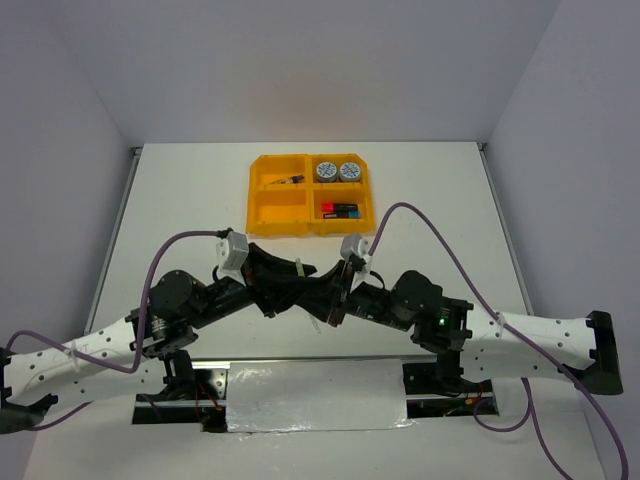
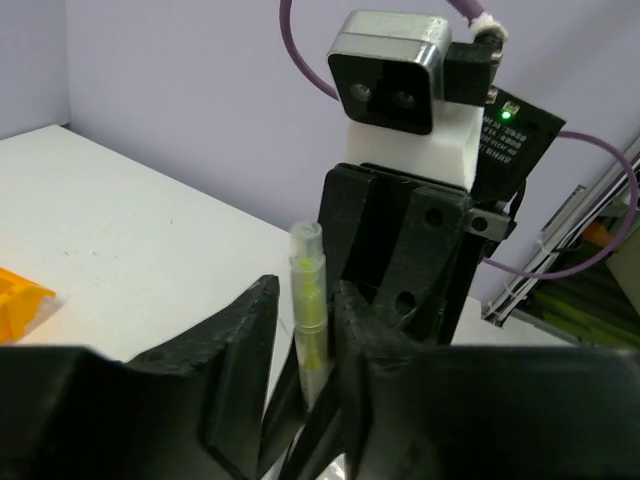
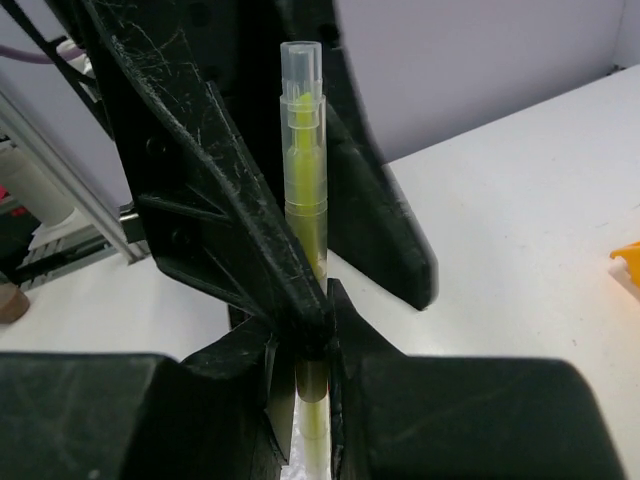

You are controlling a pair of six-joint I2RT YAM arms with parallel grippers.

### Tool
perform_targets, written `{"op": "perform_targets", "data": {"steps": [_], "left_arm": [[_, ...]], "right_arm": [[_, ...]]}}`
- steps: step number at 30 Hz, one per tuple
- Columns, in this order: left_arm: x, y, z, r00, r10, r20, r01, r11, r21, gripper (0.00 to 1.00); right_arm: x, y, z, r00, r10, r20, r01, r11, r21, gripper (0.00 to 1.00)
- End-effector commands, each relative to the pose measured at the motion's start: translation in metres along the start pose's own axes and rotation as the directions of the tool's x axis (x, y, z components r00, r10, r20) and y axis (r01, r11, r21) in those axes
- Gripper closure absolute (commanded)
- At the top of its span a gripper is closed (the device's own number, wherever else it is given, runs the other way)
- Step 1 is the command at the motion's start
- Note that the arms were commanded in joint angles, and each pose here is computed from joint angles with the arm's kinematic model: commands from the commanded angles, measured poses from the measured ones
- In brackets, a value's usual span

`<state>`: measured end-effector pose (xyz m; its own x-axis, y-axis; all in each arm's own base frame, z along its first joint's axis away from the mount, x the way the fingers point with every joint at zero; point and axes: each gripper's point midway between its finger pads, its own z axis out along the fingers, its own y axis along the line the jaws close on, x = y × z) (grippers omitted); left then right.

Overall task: Sort the stationery into containers
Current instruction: Close the pen cap on the pen.

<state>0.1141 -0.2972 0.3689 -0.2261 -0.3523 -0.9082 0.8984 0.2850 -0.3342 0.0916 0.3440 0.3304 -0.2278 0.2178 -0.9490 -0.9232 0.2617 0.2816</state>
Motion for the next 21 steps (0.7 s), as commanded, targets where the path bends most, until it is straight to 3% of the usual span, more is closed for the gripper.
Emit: {"op": "perform_targets", "data": {"steps": [1,5,6,8,14,21], "left_arm": [[-0.016,-0.014,0.002,0.998,0.051,0.034,-0.053,0.997,0.061,0.56],[-0.021,-0.009,-0.003,0.997,0.057,0.047,-0.058,0.998,0.030,0.23],[-0.022,-0.006,-0.003,0.997,0.059,0.048,-0.060,0.998,0.008,0.10],[-0.032,0.009,-0.007,0.996,0.053,0.071,-0.047,0.995,-0.085,0.02],[-0.062,0.002,-0.017,0.984,0.035,0.175,-0.021,0.997,-0.080,0.03],[-0.066,-0.004,-0.013,0.984,0.008,0.177,0.002,0.998,-0.056,0.12]], "right_arm": [[-0.033,0.008,-0.002,0.995,0.016,0.099,-0.014,1.000,-0.024,1.00],[-0.032,0.000,-0.006,0.994,0.014,0.104,-0.016,1.000,0.019,1.00],[-0.032,-0.002,-0.006,0.995,0.012,0.102,-0.015,0.999,0.028,1.00],[-0.028,-0.006,-0.008,0.996,0.006,0.094,-0.011,0.999,0.047,1.00],[-0.016,-0.011,-0.004,0.998,0.008,0.061,-0.012,0.998,0.068,1.00],[-0.018,-0.013,0.001,0.999,-0.001,0.049,-0.003,0.996,0.084,1.00]]}}
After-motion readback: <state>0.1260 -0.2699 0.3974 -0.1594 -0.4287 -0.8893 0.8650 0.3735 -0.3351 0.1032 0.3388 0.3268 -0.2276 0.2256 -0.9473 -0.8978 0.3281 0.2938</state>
